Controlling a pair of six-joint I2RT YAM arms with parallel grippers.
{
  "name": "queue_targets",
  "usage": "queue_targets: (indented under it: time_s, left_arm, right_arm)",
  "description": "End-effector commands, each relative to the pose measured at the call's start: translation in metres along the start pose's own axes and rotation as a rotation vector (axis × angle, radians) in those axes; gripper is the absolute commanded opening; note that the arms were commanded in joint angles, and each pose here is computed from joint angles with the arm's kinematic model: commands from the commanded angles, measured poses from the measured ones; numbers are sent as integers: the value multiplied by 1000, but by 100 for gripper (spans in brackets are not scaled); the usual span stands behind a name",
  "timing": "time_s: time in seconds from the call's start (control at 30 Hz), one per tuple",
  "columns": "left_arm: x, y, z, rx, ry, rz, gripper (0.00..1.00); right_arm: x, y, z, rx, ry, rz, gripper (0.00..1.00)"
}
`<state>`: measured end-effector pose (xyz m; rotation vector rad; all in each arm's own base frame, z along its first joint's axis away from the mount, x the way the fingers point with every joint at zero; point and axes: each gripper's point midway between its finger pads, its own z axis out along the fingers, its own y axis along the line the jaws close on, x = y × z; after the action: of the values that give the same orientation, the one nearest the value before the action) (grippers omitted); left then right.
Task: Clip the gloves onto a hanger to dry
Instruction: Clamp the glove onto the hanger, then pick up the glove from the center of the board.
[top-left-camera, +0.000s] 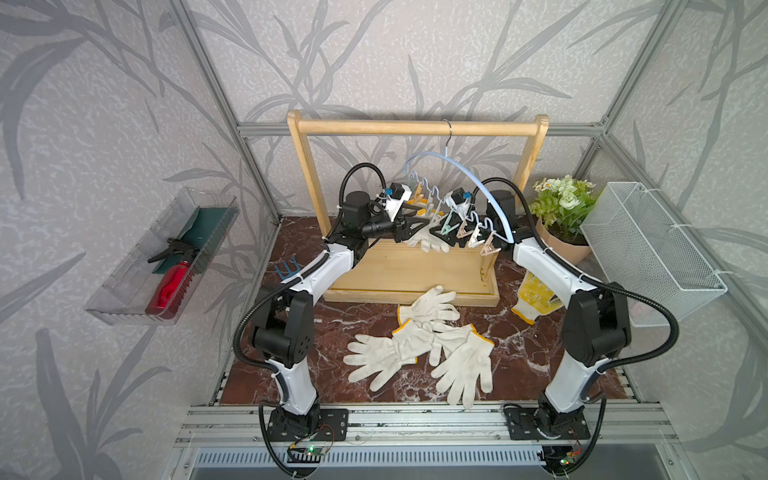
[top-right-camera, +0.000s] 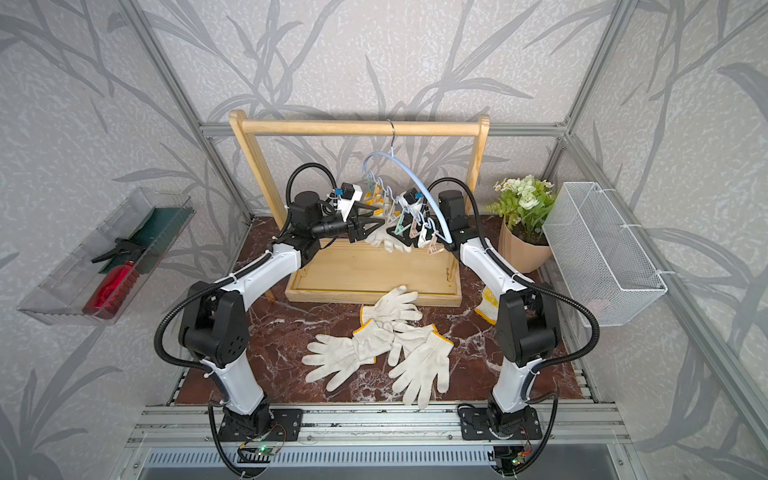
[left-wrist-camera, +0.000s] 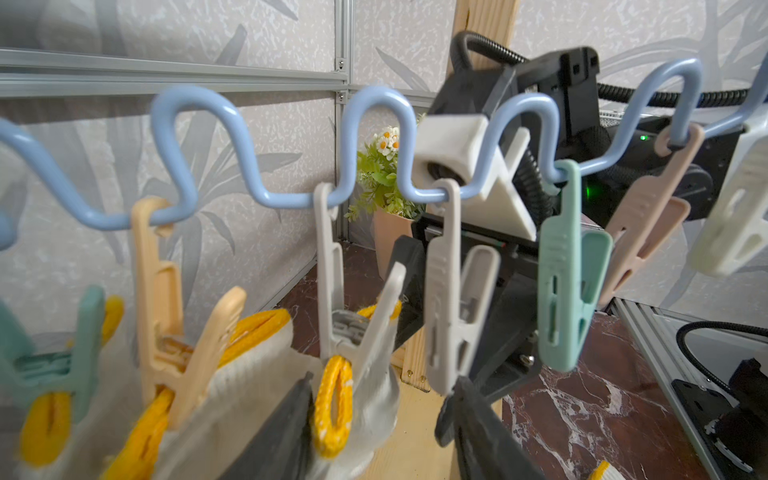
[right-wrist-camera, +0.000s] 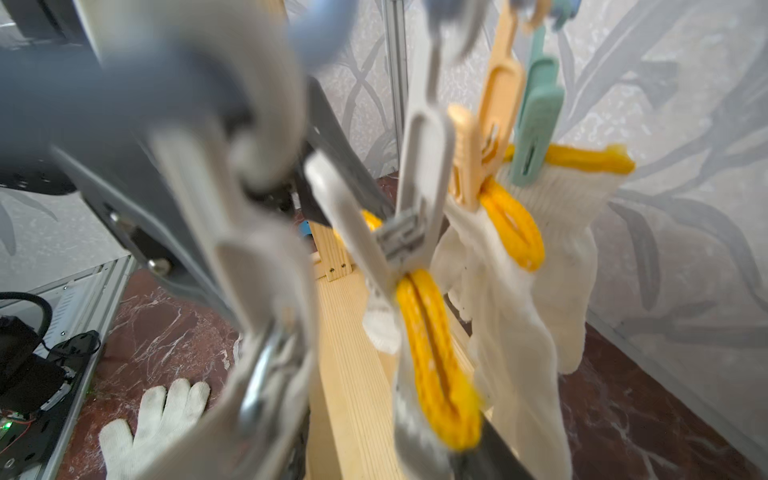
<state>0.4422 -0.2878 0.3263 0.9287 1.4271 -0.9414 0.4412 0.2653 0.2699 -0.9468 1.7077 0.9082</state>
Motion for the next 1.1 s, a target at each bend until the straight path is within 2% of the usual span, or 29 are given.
queue_targets:
  time_s: [0.0, 0.37, 0.47, 0.57, 0.73, 1.07]
  left_arm:
    - [-19, 0, -19, -116, -3, 60, 56]
    - [54, 6, -78, -454, 137, -16, 66]
    - [79, 4, -91, -503, 192, -41, 67]
    - [95, 5, -99, -541, 230, -55, 68]
    - [99, -1, -105, -552, 229, -65, 69]
    - [81, -10, -106, -521, 198, -51, 70]
  right_arm:
    - [-5, -3, -21, 118, -42, 7, 56]
    - [101, 23, -72, 389, 75, 262, 59]
    - [135, 38, -81, 483, 181, 322, 57]
    - [171, 53, -97, 603, 345, 381, 57]
    - [226, 86, -142, 734, 576, 596, 54]
    - [310, 123, -185, 912, 842, 807, 53]
